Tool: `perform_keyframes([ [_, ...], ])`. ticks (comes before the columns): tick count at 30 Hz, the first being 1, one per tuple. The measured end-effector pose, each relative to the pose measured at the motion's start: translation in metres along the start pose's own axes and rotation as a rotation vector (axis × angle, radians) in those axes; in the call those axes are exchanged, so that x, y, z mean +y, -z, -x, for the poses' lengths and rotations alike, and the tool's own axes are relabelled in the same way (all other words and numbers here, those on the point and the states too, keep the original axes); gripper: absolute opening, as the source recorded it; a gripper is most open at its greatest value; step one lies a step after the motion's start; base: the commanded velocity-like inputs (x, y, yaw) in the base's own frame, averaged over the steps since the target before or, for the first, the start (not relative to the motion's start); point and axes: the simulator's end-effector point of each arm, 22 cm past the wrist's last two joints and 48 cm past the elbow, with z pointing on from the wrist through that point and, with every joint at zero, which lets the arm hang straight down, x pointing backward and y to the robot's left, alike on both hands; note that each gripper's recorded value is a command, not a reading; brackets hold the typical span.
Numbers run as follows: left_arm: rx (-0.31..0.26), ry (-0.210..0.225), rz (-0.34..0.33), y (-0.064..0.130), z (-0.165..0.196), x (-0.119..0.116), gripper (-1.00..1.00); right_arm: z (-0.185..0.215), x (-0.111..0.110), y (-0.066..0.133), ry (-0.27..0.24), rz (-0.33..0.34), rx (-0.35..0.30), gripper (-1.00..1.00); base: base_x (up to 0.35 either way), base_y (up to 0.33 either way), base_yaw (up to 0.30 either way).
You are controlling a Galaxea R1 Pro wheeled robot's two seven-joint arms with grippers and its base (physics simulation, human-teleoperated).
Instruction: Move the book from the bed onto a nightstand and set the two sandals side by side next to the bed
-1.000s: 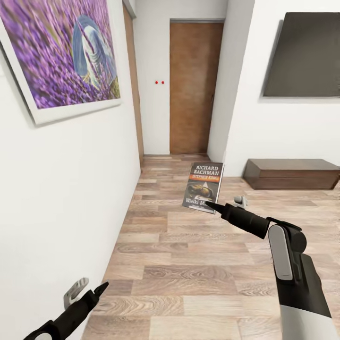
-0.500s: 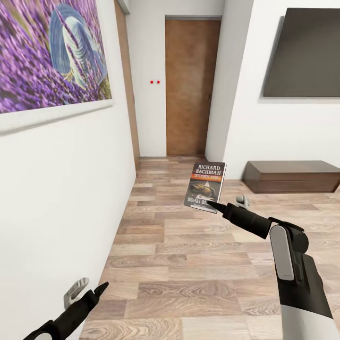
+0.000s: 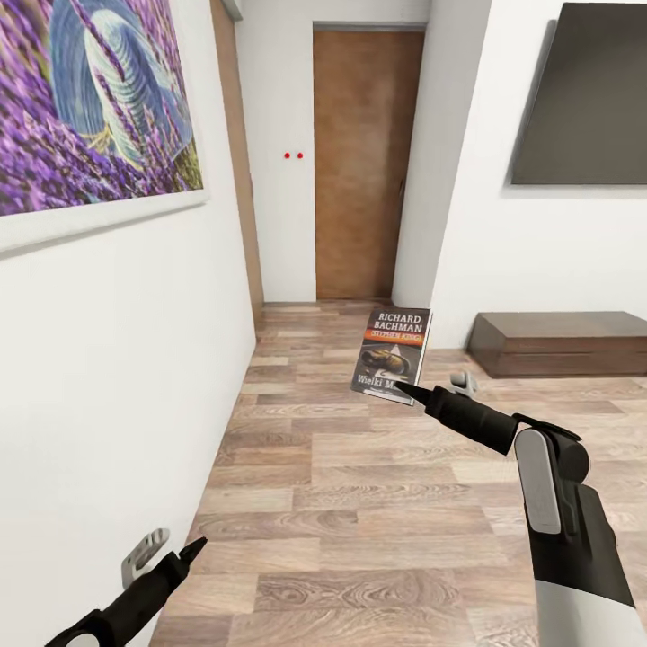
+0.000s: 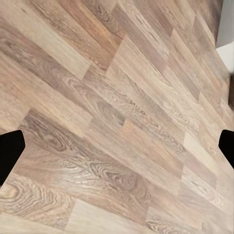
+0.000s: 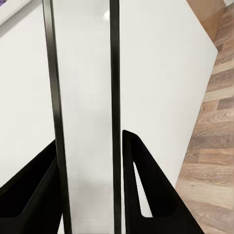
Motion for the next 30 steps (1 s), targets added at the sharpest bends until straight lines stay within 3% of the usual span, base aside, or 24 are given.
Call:
perform_keyframes([
  [10, 0.001, 0.001, -0.001, 0.000, 0.000, -0.001, 1.00, 0.013, -0.007, 0.011, -0.007, -0.014, -0.042, -1.00, 0.321, 0.000, -0.044],
  [30, 0.001, 0.000, -0.002, 0.000, -0.001, -0.001, 1.00, 0.018, -0.007, 0.015, -0.002, -0.019, -0.056, -1.00, 0.323, 0.000, -0.246],
])
